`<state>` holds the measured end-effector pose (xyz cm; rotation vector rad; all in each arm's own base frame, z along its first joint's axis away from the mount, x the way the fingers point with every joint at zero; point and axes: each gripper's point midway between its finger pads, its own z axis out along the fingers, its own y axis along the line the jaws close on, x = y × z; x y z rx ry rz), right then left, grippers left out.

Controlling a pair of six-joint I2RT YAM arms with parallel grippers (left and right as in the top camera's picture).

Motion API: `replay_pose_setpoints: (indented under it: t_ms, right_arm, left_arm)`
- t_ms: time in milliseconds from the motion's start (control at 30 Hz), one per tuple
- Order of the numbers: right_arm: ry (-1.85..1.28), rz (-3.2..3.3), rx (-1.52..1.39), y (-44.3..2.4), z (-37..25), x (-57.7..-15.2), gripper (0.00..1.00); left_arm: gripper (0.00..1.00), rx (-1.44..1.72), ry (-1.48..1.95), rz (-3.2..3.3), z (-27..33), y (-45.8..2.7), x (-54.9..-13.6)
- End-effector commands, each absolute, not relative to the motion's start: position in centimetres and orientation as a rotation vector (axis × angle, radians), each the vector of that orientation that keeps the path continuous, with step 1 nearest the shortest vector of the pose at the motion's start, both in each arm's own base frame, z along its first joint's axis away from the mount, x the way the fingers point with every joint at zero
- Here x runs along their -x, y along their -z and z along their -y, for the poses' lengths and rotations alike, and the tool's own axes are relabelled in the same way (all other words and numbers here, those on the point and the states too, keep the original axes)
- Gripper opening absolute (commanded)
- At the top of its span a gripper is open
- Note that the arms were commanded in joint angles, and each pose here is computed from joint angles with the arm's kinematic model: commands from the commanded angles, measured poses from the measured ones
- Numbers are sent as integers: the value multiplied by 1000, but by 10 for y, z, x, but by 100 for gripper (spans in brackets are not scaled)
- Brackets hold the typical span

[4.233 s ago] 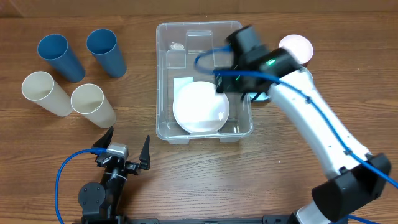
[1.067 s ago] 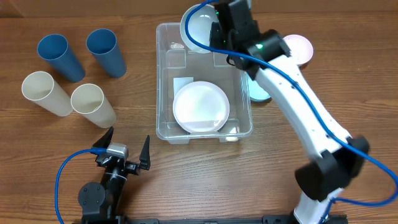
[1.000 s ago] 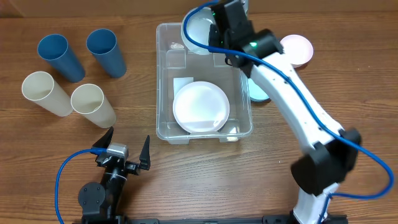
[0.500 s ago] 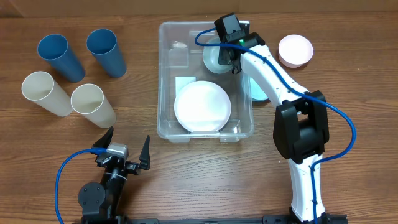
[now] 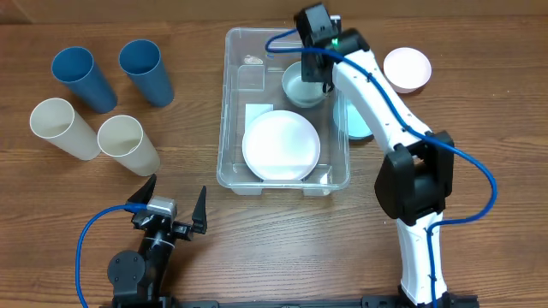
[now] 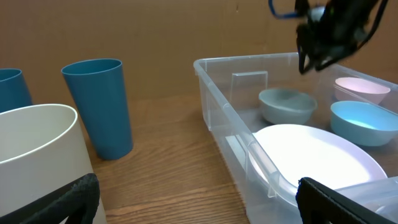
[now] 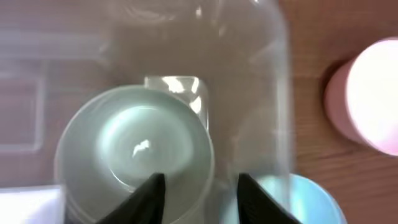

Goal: Pack container
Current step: 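Carry the grey bowl into the bin's upper right area, then move right gripper to the light blue bowl and grip it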

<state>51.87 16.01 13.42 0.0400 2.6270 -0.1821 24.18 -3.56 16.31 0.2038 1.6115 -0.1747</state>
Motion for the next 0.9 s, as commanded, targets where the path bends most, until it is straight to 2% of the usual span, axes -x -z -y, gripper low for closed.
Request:
replay_pose_setpoints:
  t_ms: [0,67,100,133,233,333,567,667,800,867]
  right_arm:
    - [60,-2482,-175,-244,-152,-504,46]
    - [61,-2505,-329,-257,-120,-489,51]
    - [46,-2578,-511,-249,-85,-473,63]
    - [51,-2611,-598,-244,-70,-465,68]
    - [59,-2726,-776,-219,-26,-445,73]
    - [79,-2795,-892,-188,2,-435,74]
    - [21,-2974,-868,-82,-5,-417,68]
    - [-49,-2982,-873,-40,-11,-412,61]
    - [-86,-2967,-804,-33,-16,-419,58]
    - [-100,-2952,-788,-32,-20,-424,49]
  left_arm:
    - [100,-189,179,-1609,34,-163,-242]
    - [100,-188,179,-1609,34,-163,-242]
    - [100,-189,179,-1609,34,-163,-242]
    - [100,-188,179,-1609,34,-163,-242]
    - [100,-188,179,-1609,34,-163,-242]
    - [100,-188,179,-1609,34,-163,-242]
    - [100,-188,179,-1609,34,-163,-242]
    - [100,-188,179,-1609,34,-163,-242]
    - [100,-188,179,-1609,34,-163,-242]
    - [100,-189,179,-1609,34,-163,-242]
